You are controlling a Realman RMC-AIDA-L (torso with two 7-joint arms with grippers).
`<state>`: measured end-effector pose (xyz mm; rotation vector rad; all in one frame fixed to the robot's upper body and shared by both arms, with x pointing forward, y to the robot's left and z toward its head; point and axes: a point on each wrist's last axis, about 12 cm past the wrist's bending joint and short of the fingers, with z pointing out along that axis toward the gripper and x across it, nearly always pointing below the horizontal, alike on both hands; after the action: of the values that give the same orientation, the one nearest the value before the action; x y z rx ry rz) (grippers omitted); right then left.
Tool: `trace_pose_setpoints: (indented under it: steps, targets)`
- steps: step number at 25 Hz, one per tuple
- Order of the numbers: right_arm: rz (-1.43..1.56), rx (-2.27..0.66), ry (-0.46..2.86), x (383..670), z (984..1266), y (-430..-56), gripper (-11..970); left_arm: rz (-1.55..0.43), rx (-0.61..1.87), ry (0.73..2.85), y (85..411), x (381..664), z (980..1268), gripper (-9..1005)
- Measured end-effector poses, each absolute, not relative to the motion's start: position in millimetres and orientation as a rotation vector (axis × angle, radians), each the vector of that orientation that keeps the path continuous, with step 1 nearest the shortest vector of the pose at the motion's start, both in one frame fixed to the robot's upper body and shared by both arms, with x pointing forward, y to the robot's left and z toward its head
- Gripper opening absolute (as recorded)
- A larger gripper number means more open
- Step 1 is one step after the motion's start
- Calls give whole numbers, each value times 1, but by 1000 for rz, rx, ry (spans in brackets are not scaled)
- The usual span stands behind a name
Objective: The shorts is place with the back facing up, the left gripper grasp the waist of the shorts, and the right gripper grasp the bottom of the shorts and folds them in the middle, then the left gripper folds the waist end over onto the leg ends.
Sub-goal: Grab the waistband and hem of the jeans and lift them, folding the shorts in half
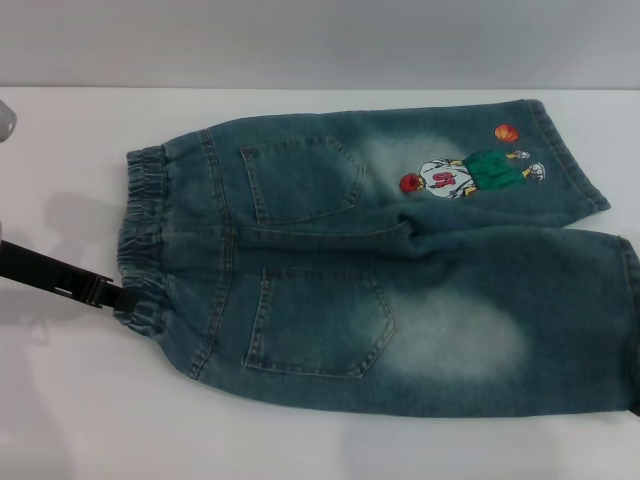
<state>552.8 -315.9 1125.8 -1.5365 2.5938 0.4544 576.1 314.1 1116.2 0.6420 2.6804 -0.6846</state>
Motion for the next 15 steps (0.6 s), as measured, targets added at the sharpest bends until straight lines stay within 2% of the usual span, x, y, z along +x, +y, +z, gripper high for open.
trace_pose_setpoints:
  steps: [15]
  targets:
    - [449,-1563,2602,553,1124,-314,630,-674,637,2676,314,577,1116,45]
